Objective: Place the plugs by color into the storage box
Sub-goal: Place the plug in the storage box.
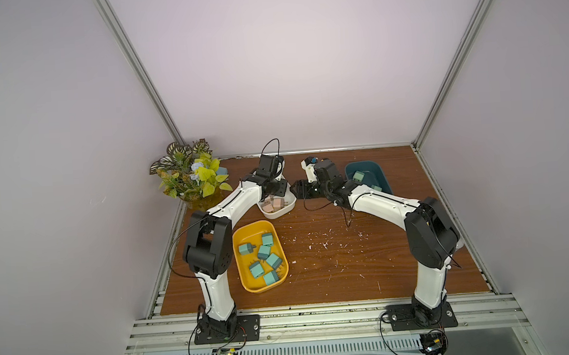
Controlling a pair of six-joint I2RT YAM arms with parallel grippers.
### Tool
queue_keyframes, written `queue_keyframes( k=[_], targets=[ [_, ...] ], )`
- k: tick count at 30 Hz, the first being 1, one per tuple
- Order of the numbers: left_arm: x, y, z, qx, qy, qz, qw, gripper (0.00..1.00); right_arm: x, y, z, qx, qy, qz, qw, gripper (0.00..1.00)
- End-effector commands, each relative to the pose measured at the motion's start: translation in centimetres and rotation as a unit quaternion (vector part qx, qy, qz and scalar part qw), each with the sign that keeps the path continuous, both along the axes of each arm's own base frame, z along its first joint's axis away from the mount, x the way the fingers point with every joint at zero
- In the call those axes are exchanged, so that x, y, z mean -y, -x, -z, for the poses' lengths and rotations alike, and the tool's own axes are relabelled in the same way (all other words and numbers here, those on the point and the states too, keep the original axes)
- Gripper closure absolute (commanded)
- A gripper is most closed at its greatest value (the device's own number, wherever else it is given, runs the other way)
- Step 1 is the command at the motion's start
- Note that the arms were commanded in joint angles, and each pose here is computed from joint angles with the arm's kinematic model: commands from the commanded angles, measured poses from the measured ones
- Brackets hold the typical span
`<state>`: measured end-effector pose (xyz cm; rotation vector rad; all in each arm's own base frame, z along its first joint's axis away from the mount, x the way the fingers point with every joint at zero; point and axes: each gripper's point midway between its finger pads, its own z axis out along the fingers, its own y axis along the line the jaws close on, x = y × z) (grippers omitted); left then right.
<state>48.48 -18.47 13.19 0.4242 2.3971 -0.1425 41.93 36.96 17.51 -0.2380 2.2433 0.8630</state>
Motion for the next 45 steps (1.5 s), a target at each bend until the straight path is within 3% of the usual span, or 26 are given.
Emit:
queue_keyframes(
  k=[1, 10, 20, 21, 24, 26, 27, 45],
  targets=[
    [-0.2, -2.9, -1.7, 0.033, -0.005, -0.016, 0.999, 0.97, -1.6, -0.1, -1.9, 0.01, -0.023, -0.02, 0.999, 0.37],
    [-1.9, -7.8, -0.5, 0.051, -0.023, -0.072, 0.996, 0.95, -3.3, -1.0, -0.6, -0.001, -0.02, -0.032, 0.999, 0.37],
    [-3.4, -8.9, 1.6, 0.051, 0.013, -0.106, 0.993, 0.94, -3.7, -1.3, 0.5, -0.01, -0.021, -0.033, 0.999, 0.37],
    [-3.4, -9.0, 1.7, 0.052, 0.016, -0.105, 0.993, 0.91, -3.7, -1.3, 0.7, -0.011, -0.02, -0.032, 0.999, 0.37],
    [-3.2, -9.4, 1.8, 0.06, 0.021, -0.101, 0.993, 0.67, -3.9, -1.1, 0.9, -0.016, -0.019, -0.034, 0.999, 0.37],
    [-3.0, -9.7, 1.8, 0.064, 0.026, -0.098, 0.993, 0.38, -3.8, -1.0, 1.0, -0.016, -0.017, -0.032, 0.999, 0.37],
    [-3.0, -9.7, 1.8, 0.063, 0.026, -0.098, 0.993, 0.32, -3.9, -0.9, 1.1, -0.017, -0.016, -0.032, 0.999, 0.37],
    [-2.4, -7.7, -0.3, 0.065, 0.058, -0.085, 0.993, 0.3, -2.9, 1.6, -1.2, 0.005, -0.012, -0.024, 1.0, 0.37]
  ],
)
